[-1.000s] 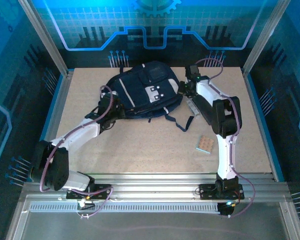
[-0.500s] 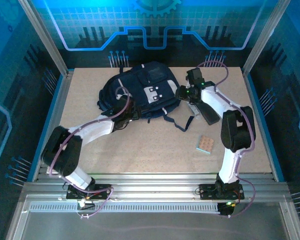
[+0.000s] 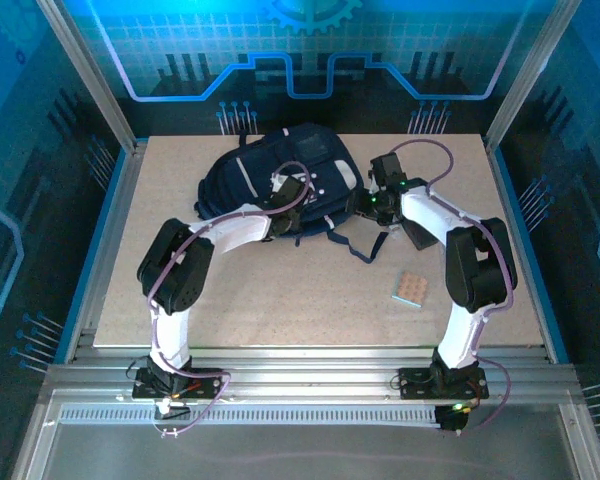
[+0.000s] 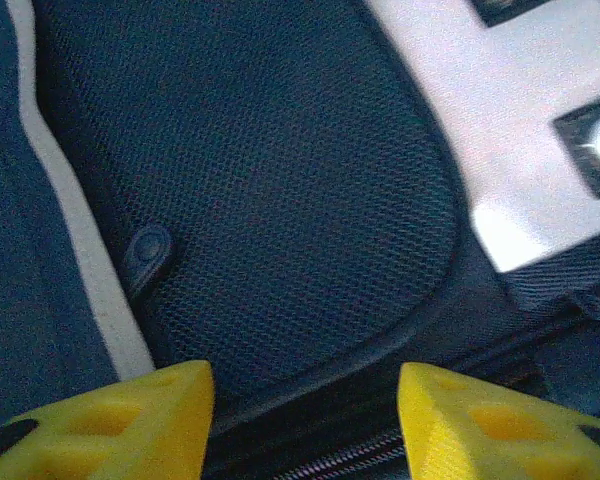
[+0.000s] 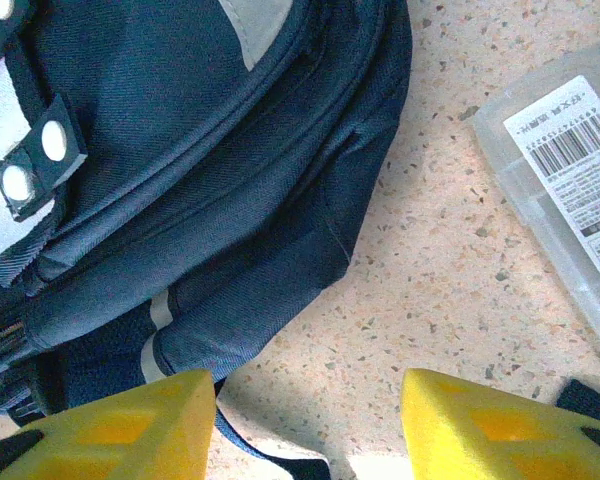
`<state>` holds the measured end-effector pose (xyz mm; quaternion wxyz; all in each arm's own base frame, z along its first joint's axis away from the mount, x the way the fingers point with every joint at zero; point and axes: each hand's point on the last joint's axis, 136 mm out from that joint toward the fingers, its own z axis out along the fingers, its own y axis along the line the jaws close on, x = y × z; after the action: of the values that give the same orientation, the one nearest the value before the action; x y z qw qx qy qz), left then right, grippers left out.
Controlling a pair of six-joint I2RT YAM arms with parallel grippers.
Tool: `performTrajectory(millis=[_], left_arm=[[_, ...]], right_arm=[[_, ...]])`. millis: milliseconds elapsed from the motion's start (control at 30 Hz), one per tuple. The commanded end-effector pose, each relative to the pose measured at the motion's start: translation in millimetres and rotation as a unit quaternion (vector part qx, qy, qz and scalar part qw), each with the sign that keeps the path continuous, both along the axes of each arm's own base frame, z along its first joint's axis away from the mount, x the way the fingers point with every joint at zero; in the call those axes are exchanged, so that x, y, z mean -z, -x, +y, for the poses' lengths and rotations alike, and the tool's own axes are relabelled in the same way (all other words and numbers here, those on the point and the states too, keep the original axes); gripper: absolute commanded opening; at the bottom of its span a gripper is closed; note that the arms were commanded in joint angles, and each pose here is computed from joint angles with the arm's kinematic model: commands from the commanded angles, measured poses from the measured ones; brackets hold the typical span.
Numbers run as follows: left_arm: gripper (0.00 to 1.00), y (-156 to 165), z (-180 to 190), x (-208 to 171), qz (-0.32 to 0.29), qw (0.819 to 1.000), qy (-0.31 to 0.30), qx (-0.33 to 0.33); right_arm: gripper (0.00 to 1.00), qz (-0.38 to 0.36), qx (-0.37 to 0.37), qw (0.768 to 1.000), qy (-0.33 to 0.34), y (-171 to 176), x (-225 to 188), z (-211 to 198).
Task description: Pack books, pencil case, and school supplies into a backpack
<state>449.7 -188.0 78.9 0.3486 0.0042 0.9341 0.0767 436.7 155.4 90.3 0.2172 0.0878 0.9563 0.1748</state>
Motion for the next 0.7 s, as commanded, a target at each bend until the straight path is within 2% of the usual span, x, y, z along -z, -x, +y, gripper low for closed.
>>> performTrajectory(millis=[0,133,500,667], left_arm=[[0.44,6,13,3,0.023,0.998,-0.053,0.007],[0.36,12,13,14,0.040,0.998,-0.055,0.015],[0.37,44,24,23,0.075,0.996,-0.043,0.008],[0.29,41,25,23,0.073,0.996,-0.051,0.011]], right_arm=[[0.53,-0.021,0.000,1.000,-0.012,3,-16,6],[0.53,-0.020,0.005,1.000,-0.009,2,-14,4],[0.53,-0.023,0.009,1.000,-0.001,1,-15,2],[0.53,-0.023,0.007,1.000,0.001,2,-15,4]])
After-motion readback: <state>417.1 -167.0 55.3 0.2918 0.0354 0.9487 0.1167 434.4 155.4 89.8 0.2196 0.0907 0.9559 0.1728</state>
